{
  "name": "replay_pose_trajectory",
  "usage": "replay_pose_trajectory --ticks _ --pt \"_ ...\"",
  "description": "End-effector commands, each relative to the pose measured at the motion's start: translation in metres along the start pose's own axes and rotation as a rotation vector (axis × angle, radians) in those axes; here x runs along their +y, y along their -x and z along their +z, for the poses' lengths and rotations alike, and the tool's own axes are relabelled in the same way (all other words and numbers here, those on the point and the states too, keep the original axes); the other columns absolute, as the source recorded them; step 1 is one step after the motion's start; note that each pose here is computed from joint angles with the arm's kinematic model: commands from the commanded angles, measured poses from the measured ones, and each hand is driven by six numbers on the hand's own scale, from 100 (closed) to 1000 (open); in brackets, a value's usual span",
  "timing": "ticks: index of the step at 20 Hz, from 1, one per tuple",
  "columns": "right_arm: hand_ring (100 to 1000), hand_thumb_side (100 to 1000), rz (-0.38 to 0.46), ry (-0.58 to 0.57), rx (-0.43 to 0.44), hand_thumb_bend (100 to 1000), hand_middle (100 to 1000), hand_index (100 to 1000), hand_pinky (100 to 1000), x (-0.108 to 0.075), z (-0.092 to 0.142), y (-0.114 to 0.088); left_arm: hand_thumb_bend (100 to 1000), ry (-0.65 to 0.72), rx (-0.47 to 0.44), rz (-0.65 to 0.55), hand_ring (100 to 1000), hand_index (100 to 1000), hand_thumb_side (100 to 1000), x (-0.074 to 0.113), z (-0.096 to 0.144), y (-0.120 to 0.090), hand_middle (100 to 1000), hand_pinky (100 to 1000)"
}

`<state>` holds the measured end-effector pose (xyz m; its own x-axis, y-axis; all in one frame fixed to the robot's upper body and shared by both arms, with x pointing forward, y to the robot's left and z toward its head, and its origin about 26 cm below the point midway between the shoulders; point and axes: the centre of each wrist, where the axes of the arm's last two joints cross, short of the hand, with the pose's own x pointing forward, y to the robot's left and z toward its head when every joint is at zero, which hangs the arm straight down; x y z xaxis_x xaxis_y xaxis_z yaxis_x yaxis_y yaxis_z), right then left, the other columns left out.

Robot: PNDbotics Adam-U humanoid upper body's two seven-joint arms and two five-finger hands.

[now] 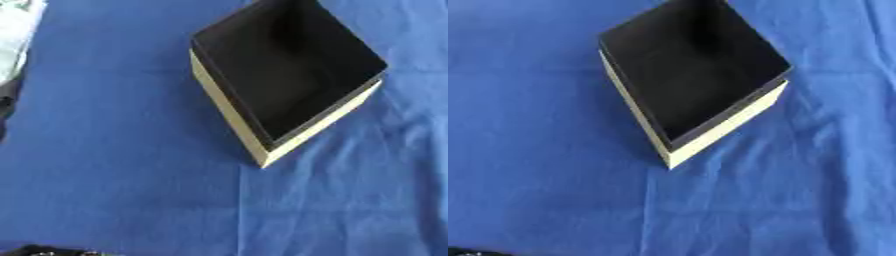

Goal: Pick up objects on the table and place them in the box.

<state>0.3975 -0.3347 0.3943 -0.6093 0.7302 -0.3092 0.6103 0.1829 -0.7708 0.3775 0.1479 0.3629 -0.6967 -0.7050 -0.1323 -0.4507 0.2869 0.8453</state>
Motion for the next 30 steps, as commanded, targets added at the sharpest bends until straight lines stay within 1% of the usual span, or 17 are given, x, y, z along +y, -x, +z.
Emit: replay_pose_trajectory --ticks 1,4,8,11,15,17,20,22,24,25,26,28,29,30 --pt "719 100 0.015 0.050 -0.017 100 700 767 786 -0.018 -0.008 -0.002 100 -0.012 -0.053 -0.009 378 374 100 -0.009 -0.018 -0.015 352 130" --pt "720 100 0.006 0.064 -0.021 100 699 768 788 -0.018 -0.011 -0.003 100 0.008 -0.117 0.011 368 368 100 -0.023 -0.024 -0.029 339 115" --pt "722 100 -0.008 0.083 -0.021 100 697 770 789 -0.018 -0.014 -0.005 100 0.039 -0.165 0.071 369 367 100 -0.040 -0.032 -0.045 337 112" --pt "723 100 -0.016 0.090 -0.022 100 696 771 789 -0.018 -0.016 -0.006 100 0.070 -0.194 0.090 372 371 100 -0.050 -0.036 -0.056 340 118" --pt "726 100 -0.023 0.091 -0.019 100 694 773 791 -0.017 -0.015 -0.006 100 0.097 -0.215 0.104 376 375 100 -0.060 -0.036 -0.064 344 124" --pt "726 100 -0.027 0.091 -0.020 100 694 773 791 -0.016 -0.016 -0.007 100 0.115 -0.222 0.103 386 385 100 -0.063 -0.036 -0.066 354 143" --pt "727 100 -0.030 0.091 -0.022 100 693 774 791 -0.016 -0.016 -0.008 100 0.147 -0.209 0.102 399 397 100 -0.071 -0.035 -0.065 366 177" --pt "728 100 -0.034 0.094 -0.017 100 692 774 792 -0.016 -0.015 -0.008 100 0.178 -0.191 0.094 408 407 100 -0.079 -0.033 -0.063 375 201" --pt "728 100 -0.034 0.094 -0.013 100 692 774 792 -0.016 -0.014 -0.007 100 0.206 -0.187 0.081 419 420 100 -0.086 -0.031 -0.062 386 237" --pt "729 100 -0.034 0.093 -0.012 100 692 775 791 -0.016 -0.013 -0.007 107 0.214 -0.195 0.075 433 439 100 -0.088 -0.030 -0.061 404 276" --pt "728 100 -0.033 0.091 -0.010 100 692 775 791 -0.016 -0.012 -0.007 167 0.214 -0.211 0.063 461 479 100 -0.090 -0.029 -0.062 438 350" --pt "728 100 -0.031 0.088 -0.008 100 691 774 791 -0.016 -0.011 -0.006 239 0.215 -0.246 0.031 516 545 100 -0.092 -0.028 -0.061 486 453" --pt "728 100 -0.029 0.087 -0.010 100 693 774 792 -0.016 -0.011 -0.006 278 0.231 -0.259 0.024 562 602 100 -0.095 -0.027 -0.061 524 510" --pt "728 100 -0.028 0.087 -0.011 100 693 774 792 -0.016 -0.011 -0.006 278 0.249 -0.269 0.023 562 602 100 -0.098 -0.026 -0.059 524 510"
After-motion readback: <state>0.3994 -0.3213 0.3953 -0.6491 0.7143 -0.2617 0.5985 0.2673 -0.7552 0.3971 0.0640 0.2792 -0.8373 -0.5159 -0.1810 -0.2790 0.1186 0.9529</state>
